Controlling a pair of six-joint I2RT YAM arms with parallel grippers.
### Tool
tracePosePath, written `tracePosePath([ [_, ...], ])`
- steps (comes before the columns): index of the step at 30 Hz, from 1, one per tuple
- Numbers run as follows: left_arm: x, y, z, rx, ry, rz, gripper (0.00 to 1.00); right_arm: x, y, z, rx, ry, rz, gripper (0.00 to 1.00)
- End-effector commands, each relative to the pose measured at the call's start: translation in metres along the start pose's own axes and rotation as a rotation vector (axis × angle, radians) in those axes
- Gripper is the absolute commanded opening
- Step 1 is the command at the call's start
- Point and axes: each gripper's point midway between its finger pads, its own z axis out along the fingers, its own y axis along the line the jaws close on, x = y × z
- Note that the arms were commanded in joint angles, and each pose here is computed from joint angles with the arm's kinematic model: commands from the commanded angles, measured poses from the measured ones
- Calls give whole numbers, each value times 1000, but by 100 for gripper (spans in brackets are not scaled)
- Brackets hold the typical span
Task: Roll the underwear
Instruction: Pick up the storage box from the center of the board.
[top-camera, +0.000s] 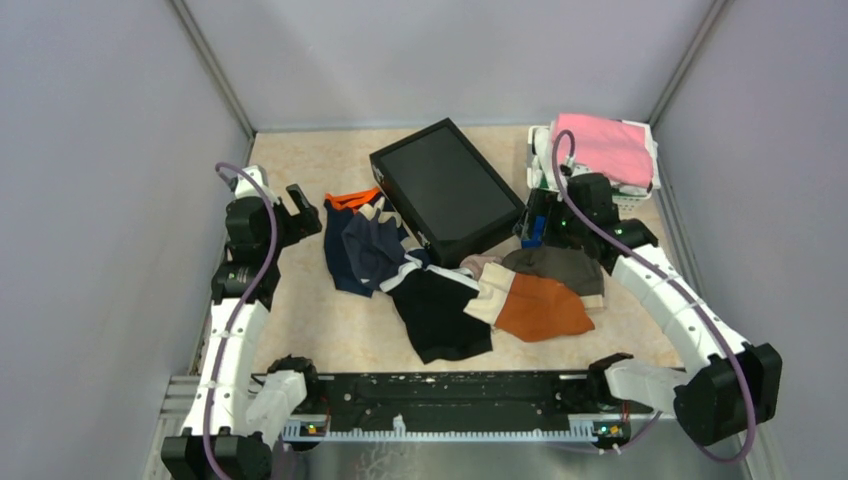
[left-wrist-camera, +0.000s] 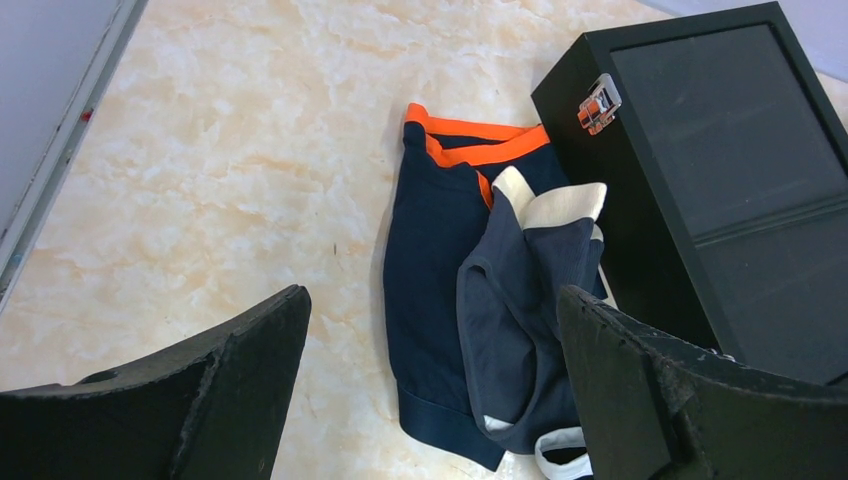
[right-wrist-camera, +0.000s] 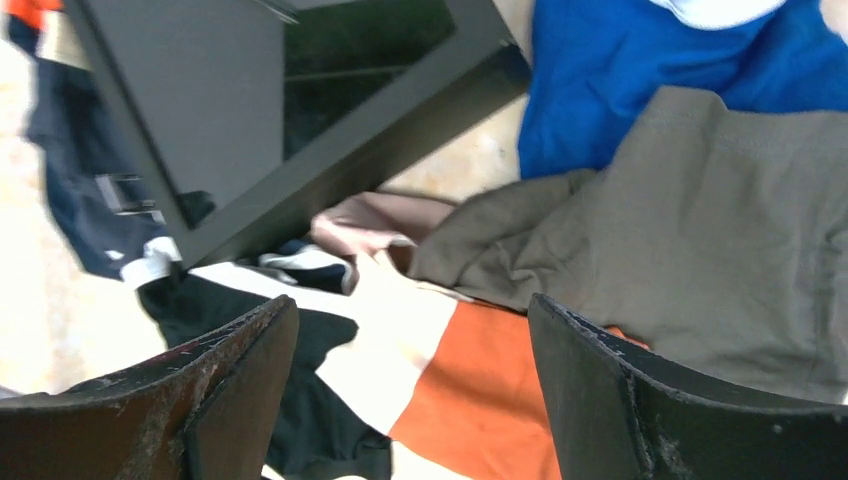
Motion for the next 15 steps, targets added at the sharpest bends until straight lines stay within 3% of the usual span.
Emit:
tracePosePath([
  [1, -12, -7, 1, 36, -51, 0, 99, 3, -20, 20, 102, -7, -8, 83],
  [8, -12, -9, 2, 44, -47, 1, 99, 18, -39, 46, 176, 36, -14, 82],
  [15, -10, -9, 4, 46, -39, 2, 99, 3, -33, 72, 164, 11, -11, 67],
])
